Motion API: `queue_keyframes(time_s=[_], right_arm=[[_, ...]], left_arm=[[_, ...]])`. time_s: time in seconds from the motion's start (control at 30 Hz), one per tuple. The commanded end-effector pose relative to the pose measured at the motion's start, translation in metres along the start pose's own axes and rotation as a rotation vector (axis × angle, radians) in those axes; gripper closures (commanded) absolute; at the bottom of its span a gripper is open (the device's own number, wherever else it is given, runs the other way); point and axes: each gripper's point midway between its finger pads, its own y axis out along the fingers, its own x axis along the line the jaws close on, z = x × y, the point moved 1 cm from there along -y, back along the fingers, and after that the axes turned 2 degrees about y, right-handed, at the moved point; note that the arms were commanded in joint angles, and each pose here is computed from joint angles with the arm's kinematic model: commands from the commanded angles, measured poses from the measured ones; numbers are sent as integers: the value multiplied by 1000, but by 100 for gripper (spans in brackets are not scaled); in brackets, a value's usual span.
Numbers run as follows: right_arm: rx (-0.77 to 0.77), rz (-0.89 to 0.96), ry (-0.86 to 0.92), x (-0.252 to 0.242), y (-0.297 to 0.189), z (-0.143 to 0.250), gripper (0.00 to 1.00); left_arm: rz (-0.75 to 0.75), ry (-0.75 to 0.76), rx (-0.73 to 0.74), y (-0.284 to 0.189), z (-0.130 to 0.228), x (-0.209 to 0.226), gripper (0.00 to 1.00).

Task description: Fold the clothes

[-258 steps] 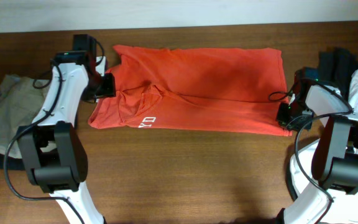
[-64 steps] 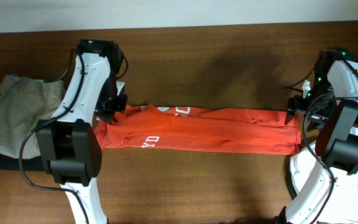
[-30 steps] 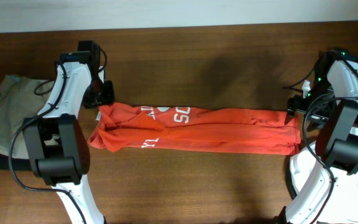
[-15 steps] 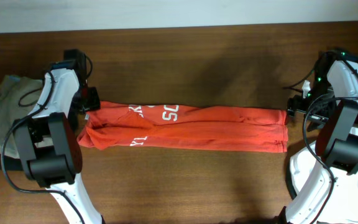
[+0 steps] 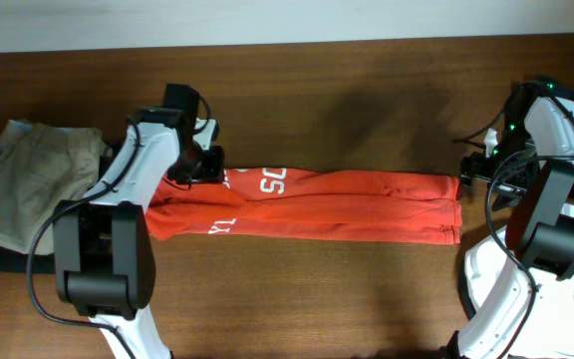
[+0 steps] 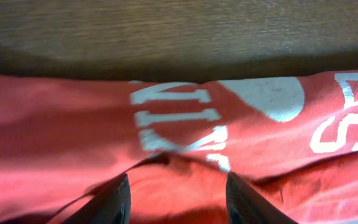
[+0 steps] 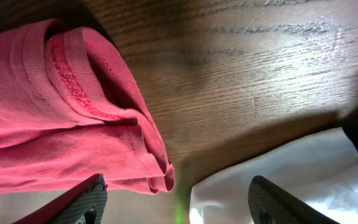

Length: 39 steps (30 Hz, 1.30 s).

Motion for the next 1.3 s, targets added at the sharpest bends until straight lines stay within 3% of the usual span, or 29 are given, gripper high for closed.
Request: queue_keyframes(time_s=[0.0,0.07,0.1,0.13,0.2,0.37,0.5,0.63,0.77,0.8,0.83,0.87,0.93,1.03,1.07,1.13,1.27], right_arm=[[-2,-8,6,0,-2,1,23],[-3,-8,5,0,-2,1,23],[-2,-8,5,0,-2,1,23],[-2,-8,5,0,-2,1,23],[-3,-8,5,0,-2,1,23],[-3,-8,5,0,-2,1,23],[-3,-8,5,0,-2,1,23],[-3,-8,5,0,-2,1,23],[-3,-8,5,0,-2,1,23],[-3,-8,5,0,-2,1,23],[-3,-8,5,0,-2,1,23],[-3,-8,5,0,-2,1,23],[-8,-7,0,-1,-2,0,18],[-40,-5,-140,0,-1,-8,16],[-56,-19,-172,2,-1,-12,15],[-66,-238,-341,37,8,-6,13],[-27,-287,-355,45,61,7,12]], left_arm=[[-44,9,-4,13,3,2,53],[-46,12,-15,14,1,2,59],[-46,13,-22,14,-1,2,70],[-46,13,-25,14,-2,2,87],[-45,13,-25,14,-2,2,99],[21,33,-13,10,1,-10,99],[266,283,-148,-26,-30,-57,100],[262,477,-175,-26,-31,-76,100],[262,527,-176,-24,-29,-91,99],[254,525,-172,-24,-28,-89,85],[222,523,-169,-22,-29,-84,49],[182,502,-163,-21,-31,-78,31],[52,377,-154,-29,-37,-57,28],[-103,174,-241,-86,-48,-30,26],[-116,156,-258,-99,-46,-25,25],[-124,121,-226,-103,-36,-13,17],[-141,-31,-214,-107,-32,21,15]])
